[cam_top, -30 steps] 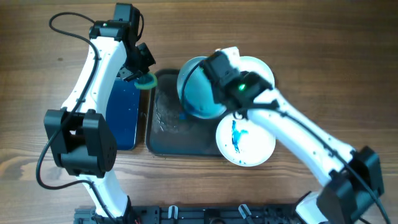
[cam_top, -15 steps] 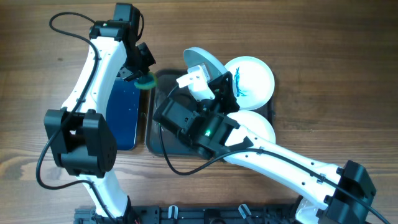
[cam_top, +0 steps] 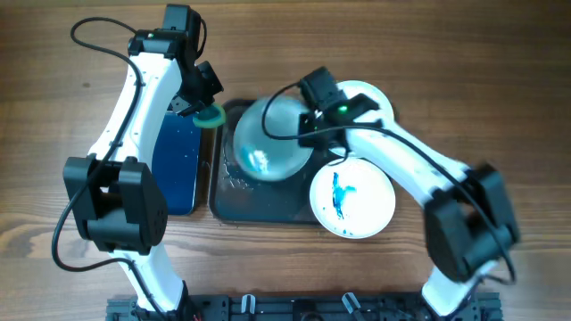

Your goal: Clean dirty plates on tray and stack at the side

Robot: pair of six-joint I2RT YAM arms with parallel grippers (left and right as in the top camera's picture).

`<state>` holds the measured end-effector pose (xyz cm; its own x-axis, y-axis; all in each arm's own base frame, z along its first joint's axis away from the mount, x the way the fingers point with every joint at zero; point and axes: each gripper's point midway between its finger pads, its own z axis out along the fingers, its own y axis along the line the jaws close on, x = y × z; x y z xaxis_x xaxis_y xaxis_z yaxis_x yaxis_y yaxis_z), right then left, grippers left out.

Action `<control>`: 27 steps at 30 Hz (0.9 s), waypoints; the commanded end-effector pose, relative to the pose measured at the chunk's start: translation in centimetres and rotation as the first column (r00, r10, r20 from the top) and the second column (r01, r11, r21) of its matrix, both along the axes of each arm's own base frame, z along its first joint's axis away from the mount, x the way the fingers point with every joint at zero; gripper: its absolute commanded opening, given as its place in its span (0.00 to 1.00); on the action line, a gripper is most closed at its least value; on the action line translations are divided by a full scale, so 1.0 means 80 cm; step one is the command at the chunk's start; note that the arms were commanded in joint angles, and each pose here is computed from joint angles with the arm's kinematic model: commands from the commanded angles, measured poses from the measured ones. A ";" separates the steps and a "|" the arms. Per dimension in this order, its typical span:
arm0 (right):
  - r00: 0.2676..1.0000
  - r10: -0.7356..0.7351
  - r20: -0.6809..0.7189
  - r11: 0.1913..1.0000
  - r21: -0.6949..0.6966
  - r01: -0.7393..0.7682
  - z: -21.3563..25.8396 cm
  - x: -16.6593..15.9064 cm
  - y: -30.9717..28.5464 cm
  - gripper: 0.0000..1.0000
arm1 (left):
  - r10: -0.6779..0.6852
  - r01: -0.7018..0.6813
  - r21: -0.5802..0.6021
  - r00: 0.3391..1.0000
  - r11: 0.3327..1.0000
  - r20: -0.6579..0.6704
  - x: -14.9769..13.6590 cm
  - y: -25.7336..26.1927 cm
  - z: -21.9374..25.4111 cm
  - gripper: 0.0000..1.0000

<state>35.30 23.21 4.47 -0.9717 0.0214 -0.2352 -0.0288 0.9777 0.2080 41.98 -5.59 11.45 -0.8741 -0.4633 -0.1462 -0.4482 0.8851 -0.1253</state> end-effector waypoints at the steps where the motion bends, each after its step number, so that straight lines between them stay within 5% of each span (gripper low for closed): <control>1: 0.979 0.061 -0.194 0.987 0.156 -0.031 -0.037 -0.037 0.038 0.06 | -0.011 0.012 -0.010 0.999 1.000 0.050 0.005 -0.003 0.022 0.04; 4: 0.975 0.091 -0.202 0.983 0.176 -0.055 -0.038 -0.039 0.042 0.28 | -0.011 0.012 -0.010 0.999 1.000 0.050 0.005 -0.003 0.022 0.04; 8: 0.922 0.386 -0.041 0.900 0.235 -0.366 -0.003 -0.015 0.052 0.54 | -0.012 0.012 -0.009 0.999 1.000 0.048 0.005 -0.003 0.022 0.04; 12: 0.876 0.469 0.117 0.872 0.095 -0.480 0.007 0.039 0.043 0.63 | -0.012 0.012 -0.009 0.999 1.000 0.047 0.004 -0.003 0.022 0.04; 18: 0.853 0.510 0.111 0.851 0.083 -0.519 -0.039 0.054 0.052 0.40 | -0.012 0.012 -0.010 0.999 1.000 0.047 0.004 -0.003 0.022 0.04; 22: 0.868 0.487 0.097 0.864 0.096 -0.495 -0.057 0.055 0.057 0.35 | -0.018 0.019 -0.010 0.999 1.000 0.047 0.004 -0.007 0.022 0.04; 25: 0.896 0.440 0.056 0.889 0.115 -0.443 -0.059 0.049 0.057 0.04 | -0.032 0.033 -0.009 0.998 0.999 0.046 0.003 -0.014 0.022 0.04; 27: 0.915 0.401 0.044 0.906 0.130 -0.403 -0.055 0.049 0.057 0.04 | -0.046 0.047 -0.009 0.998 0.999 0.046 0.001 -0.022 0.022 0.04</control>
<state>39.18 27.61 0.44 -0.8694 -0.3918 -0.3010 -0.4791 0.8173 0.3202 41.87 -6.25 11.44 -0.8813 -0.4495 -0.1459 -0.4343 0.8920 -0.1251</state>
